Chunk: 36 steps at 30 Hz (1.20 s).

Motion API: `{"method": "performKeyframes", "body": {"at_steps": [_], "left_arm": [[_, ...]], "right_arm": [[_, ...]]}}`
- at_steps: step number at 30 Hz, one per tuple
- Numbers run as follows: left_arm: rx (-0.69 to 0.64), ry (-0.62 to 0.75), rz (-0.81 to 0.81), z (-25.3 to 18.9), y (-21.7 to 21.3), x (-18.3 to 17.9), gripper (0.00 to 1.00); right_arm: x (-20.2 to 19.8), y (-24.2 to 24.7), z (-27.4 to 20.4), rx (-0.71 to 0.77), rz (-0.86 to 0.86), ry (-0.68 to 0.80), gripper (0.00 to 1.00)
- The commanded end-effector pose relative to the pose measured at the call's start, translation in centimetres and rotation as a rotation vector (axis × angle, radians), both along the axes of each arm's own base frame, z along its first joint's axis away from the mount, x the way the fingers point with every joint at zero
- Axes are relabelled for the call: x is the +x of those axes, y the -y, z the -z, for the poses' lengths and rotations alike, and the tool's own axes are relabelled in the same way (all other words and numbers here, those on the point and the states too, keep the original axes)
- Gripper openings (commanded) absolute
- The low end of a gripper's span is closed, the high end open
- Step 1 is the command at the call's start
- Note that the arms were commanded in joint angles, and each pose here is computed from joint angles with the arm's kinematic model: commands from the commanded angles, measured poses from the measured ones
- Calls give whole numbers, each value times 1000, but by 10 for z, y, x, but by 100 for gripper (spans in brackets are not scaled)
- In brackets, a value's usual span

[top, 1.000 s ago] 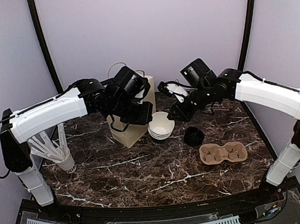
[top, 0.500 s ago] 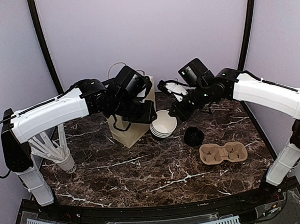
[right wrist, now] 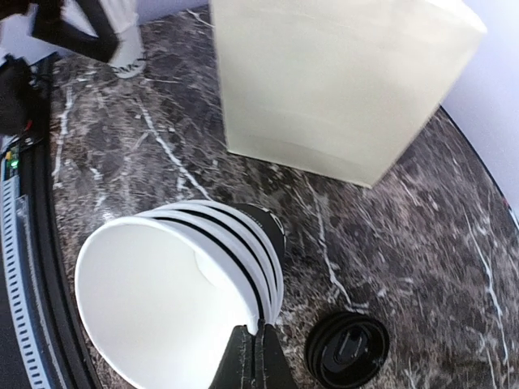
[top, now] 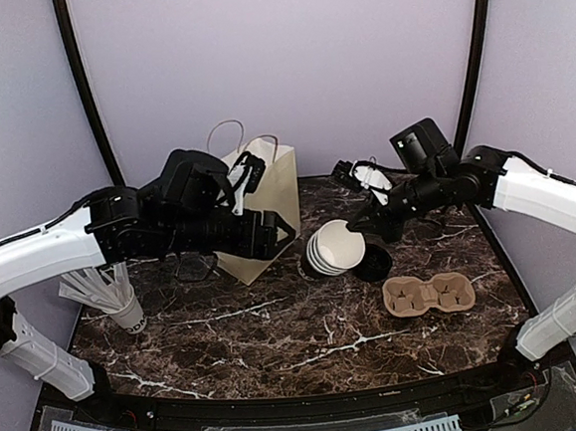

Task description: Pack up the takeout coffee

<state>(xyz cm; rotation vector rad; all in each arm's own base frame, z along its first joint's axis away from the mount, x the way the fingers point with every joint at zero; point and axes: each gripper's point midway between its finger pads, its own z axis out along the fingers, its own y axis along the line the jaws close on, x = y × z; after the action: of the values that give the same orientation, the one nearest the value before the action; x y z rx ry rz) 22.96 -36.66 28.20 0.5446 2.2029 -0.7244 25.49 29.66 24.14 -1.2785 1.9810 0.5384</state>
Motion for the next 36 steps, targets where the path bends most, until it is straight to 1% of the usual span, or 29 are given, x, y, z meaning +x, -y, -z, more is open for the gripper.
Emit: {"method": "performKeyframes", "body": {"at_steps": [1, 3, 6, 9, 10, 22, 26, 30, 32, 36], "left_arm": [[-120, 56, 26, -7, 1, -2, 71], [-136, 37, 41, -2, 3, -5, 70], [-160, -4, 63, 5, 8, -11, 70], [-193, -41, 70, 13, 11, -14, 70], [-214, -54, 97, 12, 15, -18, 70], [-240, -145, 172, 28, 40, -24, 64], [-201, -177, 150, 45, 43, -20, 61], [-104, -214, 54, 78, 29, -8, 56], [-78, -245, 19, 93, 20, -3, 54], [-57, -264, -16, 106, 10, 1, 52]], "right_arm": [[-36, -21, -20, 132, -277, -5, 0], [-48, -23, -22, 135, -341, -44, 0], [-55, -24, -23, 124, -401, -56, 0], [-52, -26, -22, 121, -410, -39, 0], [-51, -27, -22, 122, -406, -38, 0], [-44, -34, -30, 156, -387, -18, 0], [-49, -33, -33, 169, -418, -3, 0], [-52, -33, -31, 169, -446, 6, 0], [-56, -32, -30, 171, -466, -2, 0], [-67, -31, -34, 188, -515, -29, 0]]}}
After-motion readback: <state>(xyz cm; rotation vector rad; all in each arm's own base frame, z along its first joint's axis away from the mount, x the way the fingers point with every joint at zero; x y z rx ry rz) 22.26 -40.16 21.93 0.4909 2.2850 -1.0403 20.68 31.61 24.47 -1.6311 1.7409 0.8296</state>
